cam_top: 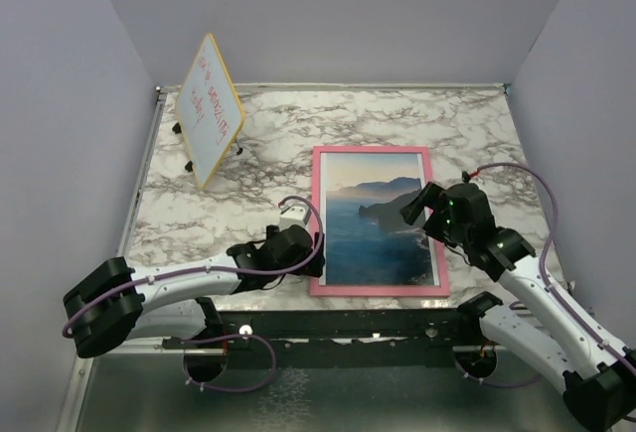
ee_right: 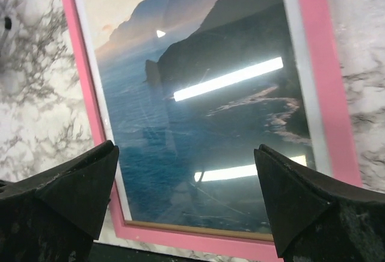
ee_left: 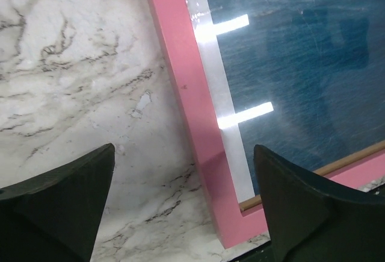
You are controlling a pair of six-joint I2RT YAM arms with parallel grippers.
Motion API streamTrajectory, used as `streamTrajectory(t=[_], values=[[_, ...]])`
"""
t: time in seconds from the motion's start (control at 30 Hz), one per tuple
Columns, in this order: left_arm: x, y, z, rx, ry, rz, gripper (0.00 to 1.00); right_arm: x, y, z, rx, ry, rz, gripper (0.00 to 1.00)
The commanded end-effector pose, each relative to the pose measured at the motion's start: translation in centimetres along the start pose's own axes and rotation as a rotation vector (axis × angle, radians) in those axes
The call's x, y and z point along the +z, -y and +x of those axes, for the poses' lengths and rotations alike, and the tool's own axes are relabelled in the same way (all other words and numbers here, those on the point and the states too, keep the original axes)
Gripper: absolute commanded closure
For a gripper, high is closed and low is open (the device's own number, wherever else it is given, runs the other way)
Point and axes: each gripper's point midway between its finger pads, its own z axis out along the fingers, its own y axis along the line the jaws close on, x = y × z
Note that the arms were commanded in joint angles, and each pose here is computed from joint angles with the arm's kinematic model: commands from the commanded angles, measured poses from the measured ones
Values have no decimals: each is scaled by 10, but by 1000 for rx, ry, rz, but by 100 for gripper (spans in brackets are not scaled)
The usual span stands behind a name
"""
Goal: Take the photo out of the frame
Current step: Adjust the photo frame at the center of the board, then turn over the photo frame at the center of the board.
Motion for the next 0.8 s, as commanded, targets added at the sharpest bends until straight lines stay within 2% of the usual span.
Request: streamTrajectory(t=[0.0, 0.2, 0.43, 0.63, 0.77], values=[[-10, -17, -30, -59, 113, -98, 1, 7, -27, 17, -43, -108, -134, 0], [-16, -45, -37, -145, 150, -154, 1, 23, -47, 28, -71, -207, -179, 4], [-27, -99, -43, -266, 186, -338, 1, 44, -78, 40, -135, -257, -156, 9], [-41, -120, -53, -345, 269, -406, 1, 62, -95, 58, -284, -236, 44, 9], [-47, -125, -58, -362, 288, -422, 1, 63, -109, 77, -341, -237, 58, 9]])
